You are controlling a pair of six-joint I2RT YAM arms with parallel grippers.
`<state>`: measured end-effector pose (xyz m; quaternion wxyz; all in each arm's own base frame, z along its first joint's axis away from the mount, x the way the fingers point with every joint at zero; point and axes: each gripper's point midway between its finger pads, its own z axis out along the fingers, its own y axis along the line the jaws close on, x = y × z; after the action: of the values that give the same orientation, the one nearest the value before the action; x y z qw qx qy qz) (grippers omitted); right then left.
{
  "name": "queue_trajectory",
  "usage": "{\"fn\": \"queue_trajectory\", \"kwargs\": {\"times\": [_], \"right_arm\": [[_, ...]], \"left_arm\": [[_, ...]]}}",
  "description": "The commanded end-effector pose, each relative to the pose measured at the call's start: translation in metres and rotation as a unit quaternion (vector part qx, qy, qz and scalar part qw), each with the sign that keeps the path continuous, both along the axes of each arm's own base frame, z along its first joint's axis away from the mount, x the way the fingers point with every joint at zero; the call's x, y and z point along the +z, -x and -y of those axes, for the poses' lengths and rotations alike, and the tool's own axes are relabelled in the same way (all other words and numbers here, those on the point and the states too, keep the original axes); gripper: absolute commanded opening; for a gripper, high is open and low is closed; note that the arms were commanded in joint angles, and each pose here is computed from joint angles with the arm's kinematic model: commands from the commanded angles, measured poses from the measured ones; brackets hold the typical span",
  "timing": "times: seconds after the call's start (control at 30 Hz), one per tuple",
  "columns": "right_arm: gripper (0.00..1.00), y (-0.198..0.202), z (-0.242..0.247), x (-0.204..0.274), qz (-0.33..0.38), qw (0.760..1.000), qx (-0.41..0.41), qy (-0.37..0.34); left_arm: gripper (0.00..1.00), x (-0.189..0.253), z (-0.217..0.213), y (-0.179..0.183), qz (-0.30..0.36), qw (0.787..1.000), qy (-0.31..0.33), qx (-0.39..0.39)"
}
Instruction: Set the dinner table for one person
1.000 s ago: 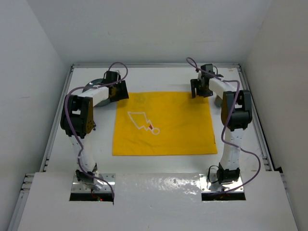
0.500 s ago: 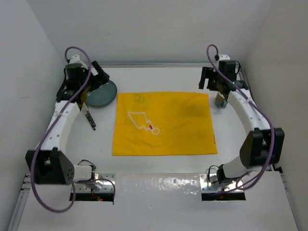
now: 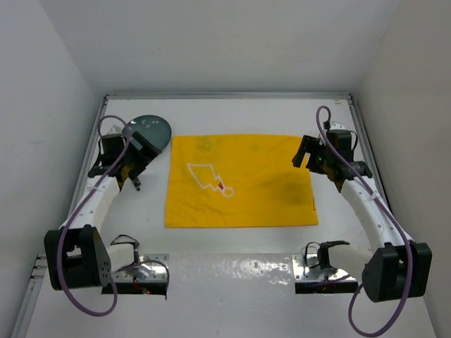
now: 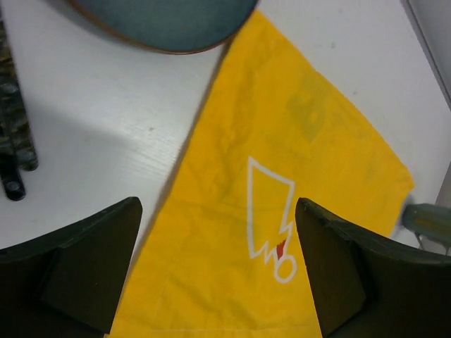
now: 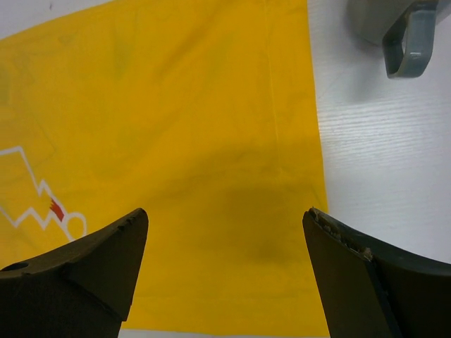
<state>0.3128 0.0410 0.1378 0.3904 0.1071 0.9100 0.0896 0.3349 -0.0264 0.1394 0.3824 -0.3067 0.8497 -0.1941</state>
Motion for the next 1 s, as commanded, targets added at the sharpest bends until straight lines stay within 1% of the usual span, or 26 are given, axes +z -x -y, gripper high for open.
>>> {"fn": "queue_trajectory", "kwargs": {"times": [0.0,0.07,0.1,0.13,0.17,0.27,0.3,0.37,0.5,0.53,0.67,0.8,0.83,0.97], "right_arm": [[0.90,0.000,-0.011,0.014,0.026,0.999,-0.002,-0.037],[0.89,-0.001,-0.014,0.012,0.025,0.999,0.005,-0.045],[0.89,-0.002,-0.017,0.011,0.024,0.998,0.007,-0.050],[0.89,-0.003,-0.021,0.012,0.019,0.998,0.015,-0.059],[0.89,0.000,-0.024,0.010,0.009,0.998,0.019,-0.065],[0.89,0.002,-0.033,0.009,0.007,0.996,0.035,-0.085],[0.89,0.002,-0.034,0.008,0.013,0.995,0.036,-0.089],[0.89,0.003,-0.034,0.010,0.018,0.995,0.036,-0.088],[0.89,0.005,-0.035,0.008,0.017,0.995,0.044,-0.090],[0.89,0.005,-0.038,0.008,0.017,0.994,0.048,-0.095],[0.89,0.006,-0.037,0.006,0.020,0.994,0.048,-0.092],[0.89,0.006,-0.037,0.007,0.022,0.994,0.053,-0.088],[0.89,0.007,-0.036,0.007,0.024,0.995,0.053,-0.086],[0.89,0.007,-0.035,0.008,0.028,0.995,0.054,-0.081]], "left_arm": [[0.88,0.008,-0.016,-0.018,0.057,0.995,0.076,0.038],[0.86,-0.006,-0.033,-0.017,0.052,0.991,0.097,0.071],[0.84,-0.002,-0.038,-0.025,0.075,0.989,0.102,0.077],[0.81,-0.014,-0.045,-0.024,0.063,0.986,0.118,0.095],[0.76,-0.013,-0.050,-0.030,0.077,0.984,0.120,0.102],[0.71,-0.028,-0.057,-0.037,0.072,0.981,0.136,0.118],[0.69,-0.034,-0.058,-0.043,0.072,0.979,0.144,0.122],[0.65,-0.036,-0.060,-0.050,0.080,0.977,0.153,0.123],[0.60,-0.059,-0.064,-0.063,0.059,0.974,0.170,0.139],[0.58,-0.057,-0.066,-0.068,0.069,0.973,0.171,0.139],[0.56,-0.079,-0.069,-0.076,0.049,0.968,0.192,0.153],[0.56,-0.088,-0.071,-0.085,0.062,0.960,0.215,0.166],[0.56,-0.084,-0.073,-0.090,0.078,0.959,0.218,0.166],[0.55,-0.099,-0.078,-0.102,0.076,0.951,0.237,0.184]]}}
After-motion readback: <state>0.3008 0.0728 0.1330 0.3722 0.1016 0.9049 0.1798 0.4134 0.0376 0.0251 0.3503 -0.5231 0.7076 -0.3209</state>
